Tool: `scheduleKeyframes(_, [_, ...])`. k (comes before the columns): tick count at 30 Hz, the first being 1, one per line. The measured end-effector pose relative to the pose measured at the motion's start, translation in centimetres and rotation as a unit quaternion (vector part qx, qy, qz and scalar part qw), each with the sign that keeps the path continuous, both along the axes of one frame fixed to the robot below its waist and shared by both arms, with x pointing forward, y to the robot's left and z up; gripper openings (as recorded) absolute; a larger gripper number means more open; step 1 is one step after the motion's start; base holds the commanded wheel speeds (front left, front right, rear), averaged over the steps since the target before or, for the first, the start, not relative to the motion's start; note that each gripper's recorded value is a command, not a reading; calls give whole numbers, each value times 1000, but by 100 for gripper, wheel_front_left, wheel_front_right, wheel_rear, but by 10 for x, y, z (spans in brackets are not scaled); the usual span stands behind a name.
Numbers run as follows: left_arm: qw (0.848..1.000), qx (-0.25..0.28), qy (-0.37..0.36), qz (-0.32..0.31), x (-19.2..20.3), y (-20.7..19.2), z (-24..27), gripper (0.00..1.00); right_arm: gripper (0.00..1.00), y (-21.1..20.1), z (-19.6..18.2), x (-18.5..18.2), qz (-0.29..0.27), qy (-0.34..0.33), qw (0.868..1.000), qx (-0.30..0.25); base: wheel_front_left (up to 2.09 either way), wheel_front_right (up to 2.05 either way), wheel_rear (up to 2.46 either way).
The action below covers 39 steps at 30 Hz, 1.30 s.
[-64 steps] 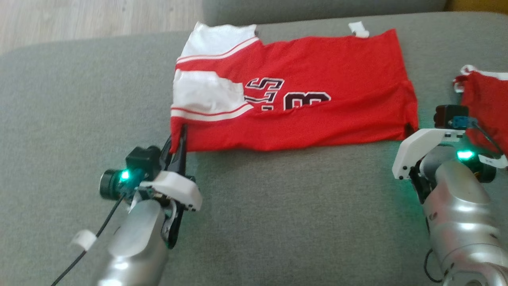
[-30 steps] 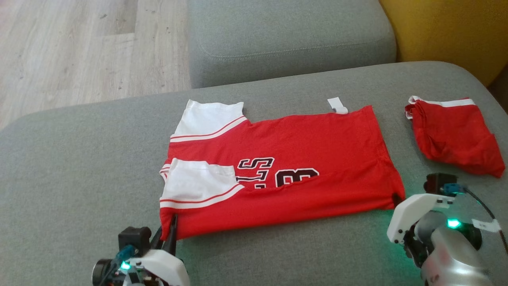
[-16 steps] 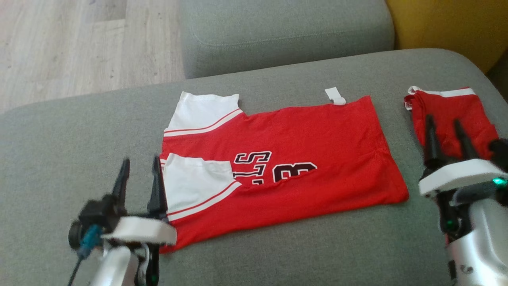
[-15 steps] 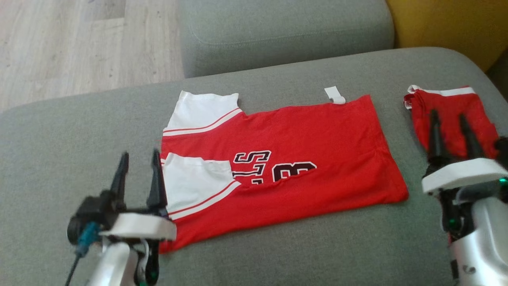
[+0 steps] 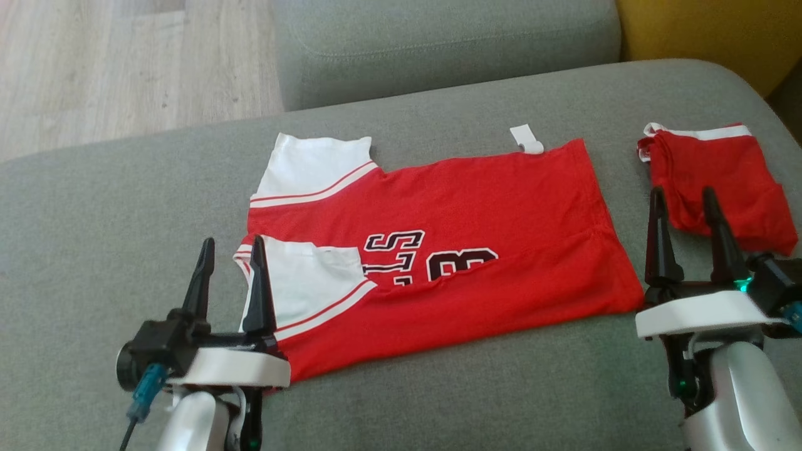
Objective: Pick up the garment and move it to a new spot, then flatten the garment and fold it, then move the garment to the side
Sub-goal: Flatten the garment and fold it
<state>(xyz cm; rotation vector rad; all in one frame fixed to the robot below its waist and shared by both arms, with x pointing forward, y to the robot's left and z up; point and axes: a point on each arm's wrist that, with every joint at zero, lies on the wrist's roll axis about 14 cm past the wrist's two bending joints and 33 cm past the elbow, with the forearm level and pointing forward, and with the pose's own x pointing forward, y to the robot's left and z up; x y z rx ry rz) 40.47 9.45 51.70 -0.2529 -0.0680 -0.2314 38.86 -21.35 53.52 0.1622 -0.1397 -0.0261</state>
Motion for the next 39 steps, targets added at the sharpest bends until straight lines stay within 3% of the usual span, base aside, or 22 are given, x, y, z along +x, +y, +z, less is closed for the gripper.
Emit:
scheduleKeyframes(8, [998, 43, 25, -29, 16, -7, -25, 100, 100, 0, -14, 7, -4, 17, 1000, 1, 0, 0, 0])
scheduleKeyframes(14, [988, 118, 62, -82, 90, -17, -24, 100, 100, -3, -4, 40, -4, 4, 1000, -11, 0, 0, 0])
scheduleKeyframes(16, [986, 98, 103, -92, 119, -23, -25, 100, 100, -4, 1, 54, -4, -2, 1000, -15, 0, 0, 0])
scheduleKeyframes(22, [945, 196, 221, -140, 171, -25, -68, 100, 100, -17, 4, 86, -15, -8, 999, -30, 0, 0, 0])
scheduleKeyframes(28, [909, 234, 300, -167, 188, -27, -120, 100, 100, -36, -11, 96, -35, 10, 999, -41, 0, 0, 0])
scheduleKeyframes(39, [883, 247, 358, -179, 203, -34, -161, 100, 100, -52, -24, 96, -52, 23, 997, -47, 0, 0, 0])
